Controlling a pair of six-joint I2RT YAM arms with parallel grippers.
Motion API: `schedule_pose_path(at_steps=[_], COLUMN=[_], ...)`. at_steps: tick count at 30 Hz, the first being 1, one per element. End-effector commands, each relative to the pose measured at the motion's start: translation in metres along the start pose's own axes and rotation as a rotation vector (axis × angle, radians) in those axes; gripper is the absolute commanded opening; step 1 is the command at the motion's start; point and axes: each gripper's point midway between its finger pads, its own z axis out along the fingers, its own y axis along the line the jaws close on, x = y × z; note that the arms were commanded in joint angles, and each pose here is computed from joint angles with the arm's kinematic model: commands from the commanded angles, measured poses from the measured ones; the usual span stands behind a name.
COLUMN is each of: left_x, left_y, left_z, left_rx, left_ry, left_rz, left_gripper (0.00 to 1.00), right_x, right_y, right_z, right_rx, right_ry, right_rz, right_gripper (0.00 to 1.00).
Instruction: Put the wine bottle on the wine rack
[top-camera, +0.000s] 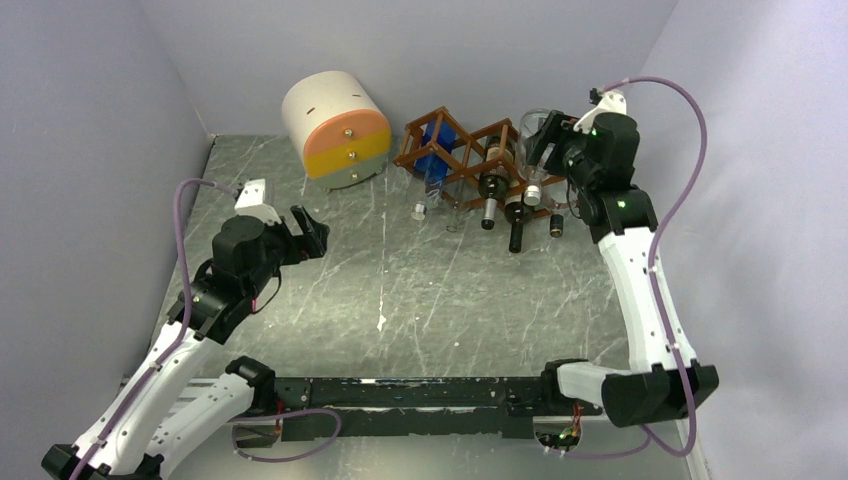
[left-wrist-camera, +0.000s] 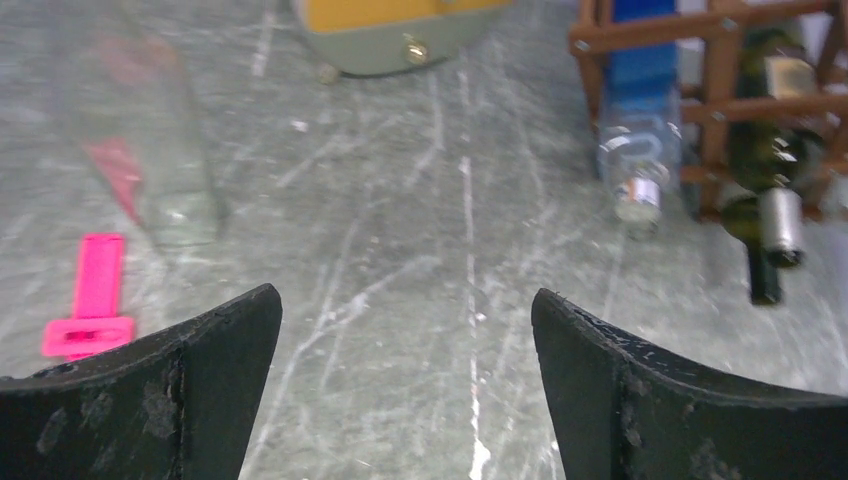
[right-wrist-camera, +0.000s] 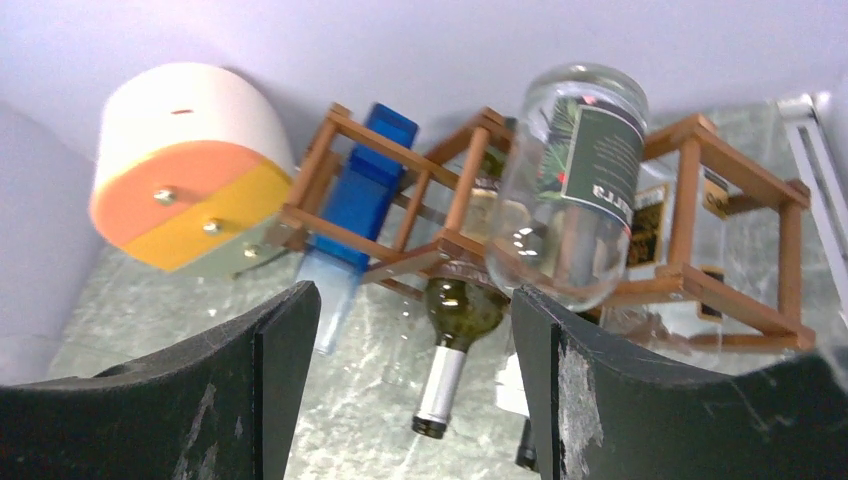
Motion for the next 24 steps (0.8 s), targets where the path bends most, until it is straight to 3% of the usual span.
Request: schedule_pose_path(at_steps=[1,9,15,20,24], left_x=[-0.040,-0.087,-0.107,-0.104,-0.086], left_y=[0.042,0.058,0.084,0.114,0.125], left_z=[-0.012,0.012,0.039,0.056,0.087], left_rx=[-0.280,-0.471,-0.603,-0.670,-0.613], left_ry=[-0.127,-0.229,-0.268,-0.242,-0.140], left_rz=[0.006,-0.058,-0.097,-0.097,-0.096], left_gripper=[1.00,1.00,0.96,0.92,0.80], right_x=[-0.022,-0.008,-0.004,0.001,0.005], right_y=[0.029,0.059,0.061,0.066,0.071], right_z=[-0.015,-0.031,-0.041,-0.048,-0.050], right_rx=[-0.154,-0.345,-0.359,-0.393,-0.429], right_ry=[-0.105,-0.119,-0.115,-0.118,-0.106], right_rz=[-0.015,0.074,0.075,0.083,0.060], right_gripper=[0.74,0.74,0.73,0.72,0.72])
